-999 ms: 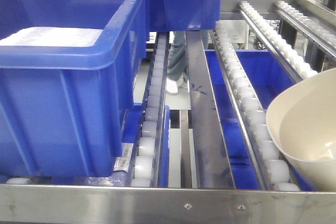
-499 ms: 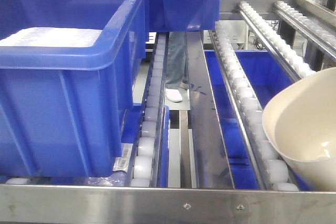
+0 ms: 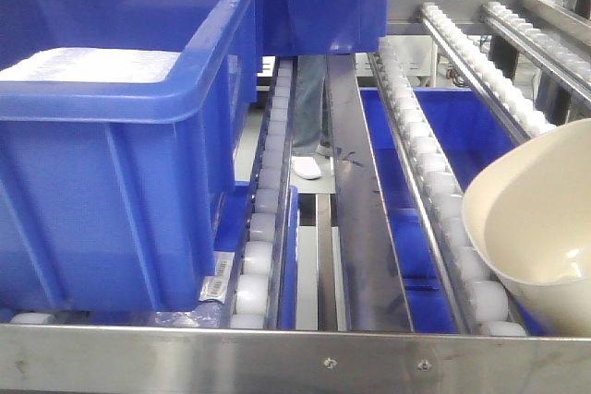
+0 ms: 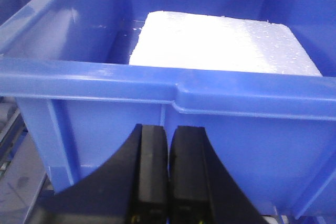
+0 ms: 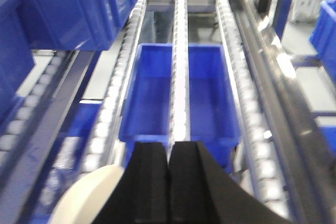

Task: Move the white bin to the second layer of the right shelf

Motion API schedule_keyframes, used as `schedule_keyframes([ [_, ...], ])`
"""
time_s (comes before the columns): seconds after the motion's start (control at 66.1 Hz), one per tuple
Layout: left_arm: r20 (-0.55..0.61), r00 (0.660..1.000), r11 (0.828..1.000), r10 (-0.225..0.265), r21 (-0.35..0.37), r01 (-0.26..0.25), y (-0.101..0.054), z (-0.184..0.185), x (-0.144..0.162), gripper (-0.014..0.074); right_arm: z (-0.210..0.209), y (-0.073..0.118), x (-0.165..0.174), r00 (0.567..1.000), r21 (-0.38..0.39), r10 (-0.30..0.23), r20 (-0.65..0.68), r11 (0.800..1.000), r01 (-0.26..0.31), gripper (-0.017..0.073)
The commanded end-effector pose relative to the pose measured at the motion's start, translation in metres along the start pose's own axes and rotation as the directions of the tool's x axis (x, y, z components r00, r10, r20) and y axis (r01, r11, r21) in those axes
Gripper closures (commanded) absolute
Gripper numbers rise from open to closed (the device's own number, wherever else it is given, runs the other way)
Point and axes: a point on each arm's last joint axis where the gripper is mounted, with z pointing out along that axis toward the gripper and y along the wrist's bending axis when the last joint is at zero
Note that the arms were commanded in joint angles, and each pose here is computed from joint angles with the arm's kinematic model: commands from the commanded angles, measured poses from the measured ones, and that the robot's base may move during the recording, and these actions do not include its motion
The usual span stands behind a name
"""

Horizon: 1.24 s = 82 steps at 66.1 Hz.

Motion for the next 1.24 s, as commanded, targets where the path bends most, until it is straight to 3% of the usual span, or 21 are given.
schedule_keyframes([
  [0.0, 0.078, 0.997, 1.000, -0.014, 0.008, 0.013, 0.000, 0.000, 0.000, 0.0509, -0.003, 0.000, -0.016, 0.992, 0.001, -0.047, 0.120, 0.999, 0.047, 0.0491],
  [0.106, 0.078, 0.997, 1.000, -0.014, 0.008, 0.013, 0.000, 0.000, 0.000, 0.0509, -0.008, -0.001, 0.003, 0.989, 0.005, -0.047, 0.138, 0.999, 0.047, 0.0491],
  [0.318, 0.078, 0.997, 1.000, -0.014, 0.008, 0.013, 0.000, 0.000, 0.000, 0.0509, 0.000, -0.003, 0.081, 0.981, 0.040, -0.059, 0.184, 0.998, 0.053, 0.0491],
  [0.499, 0.078, 0.997, 1.000, -0.014, 0.008, 0.013, 0.000, 0.000, 0.000, 0.0509, 0.007, -0.004, 0.122, 0.979, 0.050, -0.063, 0.196, 0.997, 0.054, 0.0491],
  [1.225, 0.078, 0.997, 1.000, -0.014, 0.008, 0.013, 0.000, 0.000, 0.000, 0.0509, 0.010, -0.002, 0.129, 0.970, 0.028, -0.061, 0.236, 0.998, 0.056, 0.0491],
])
